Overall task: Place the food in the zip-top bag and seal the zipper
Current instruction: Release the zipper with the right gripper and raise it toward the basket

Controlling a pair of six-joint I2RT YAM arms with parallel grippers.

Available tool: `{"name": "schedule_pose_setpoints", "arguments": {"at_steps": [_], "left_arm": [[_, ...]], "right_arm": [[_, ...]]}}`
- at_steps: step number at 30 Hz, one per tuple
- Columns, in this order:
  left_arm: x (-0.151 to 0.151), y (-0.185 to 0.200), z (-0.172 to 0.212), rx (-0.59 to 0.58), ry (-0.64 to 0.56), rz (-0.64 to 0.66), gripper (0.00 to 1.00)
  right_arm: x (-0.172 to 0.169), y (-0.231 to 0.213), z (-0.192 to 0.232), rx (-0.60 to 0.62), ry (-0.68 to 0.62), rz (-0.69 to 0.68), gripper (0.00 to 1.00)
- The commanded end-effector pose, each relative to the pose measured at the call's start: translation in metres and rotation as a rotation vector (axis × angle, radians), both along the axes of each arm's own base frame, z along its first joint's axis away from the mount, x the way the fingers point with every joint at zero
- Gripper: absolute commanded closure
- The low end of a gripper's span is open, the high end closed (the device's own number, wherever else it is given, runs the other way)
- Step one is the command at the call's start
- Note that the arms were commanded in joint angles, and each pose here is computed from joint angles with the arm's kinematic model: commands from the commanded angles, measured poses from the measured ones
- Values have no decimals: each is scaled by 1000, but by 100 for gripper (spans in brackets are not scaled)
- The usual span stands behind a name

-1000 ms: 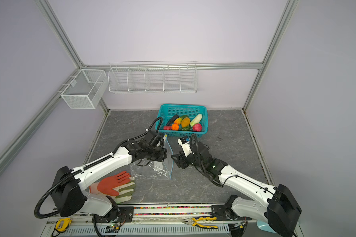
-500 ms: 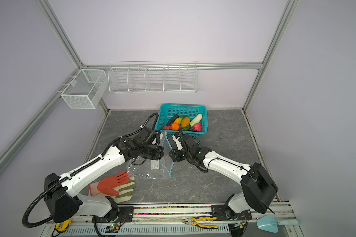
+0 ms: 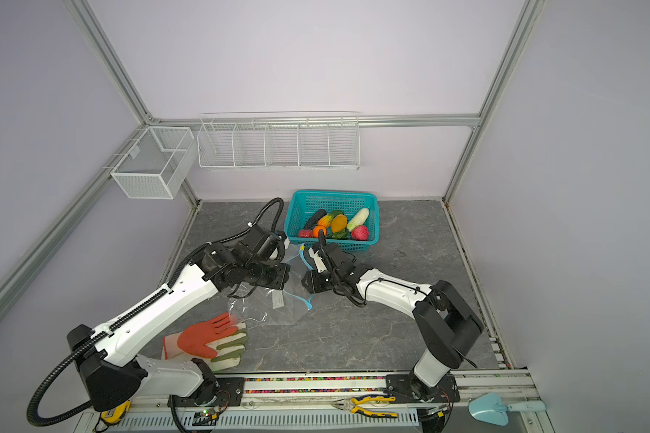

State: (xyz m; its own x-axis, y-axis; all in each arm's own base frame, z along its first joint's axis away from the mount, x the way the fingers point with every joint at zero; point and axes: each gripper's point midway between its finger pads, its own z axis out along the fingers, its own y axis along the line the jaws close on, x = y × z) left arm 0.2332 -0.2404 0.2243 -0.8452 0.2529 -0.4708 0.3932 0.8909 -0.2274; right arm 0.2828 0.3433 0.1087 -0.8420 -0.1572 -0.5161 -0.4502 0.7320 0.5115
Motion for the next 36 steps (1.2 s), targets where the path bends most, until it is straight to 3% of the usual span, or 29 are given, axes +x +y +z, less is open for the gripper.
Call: {"name": "schedule_pose_setpoints", "arguments": {"at_steps": [1,11,27,36], "left_arm": [[13,18,25,29,-86,32,100],[48,7,35,43,-149,35,100],[53,63,-10,61,-95,225,100],[67,61,-33,34,-33,239,100]], "right_arm": [[11,16,7,71,13,-12,52],[16,18,15,63,-1,-6,53],[31,60,2,64,57,65,53],[40,50,-9,37,56,41,49]]}}
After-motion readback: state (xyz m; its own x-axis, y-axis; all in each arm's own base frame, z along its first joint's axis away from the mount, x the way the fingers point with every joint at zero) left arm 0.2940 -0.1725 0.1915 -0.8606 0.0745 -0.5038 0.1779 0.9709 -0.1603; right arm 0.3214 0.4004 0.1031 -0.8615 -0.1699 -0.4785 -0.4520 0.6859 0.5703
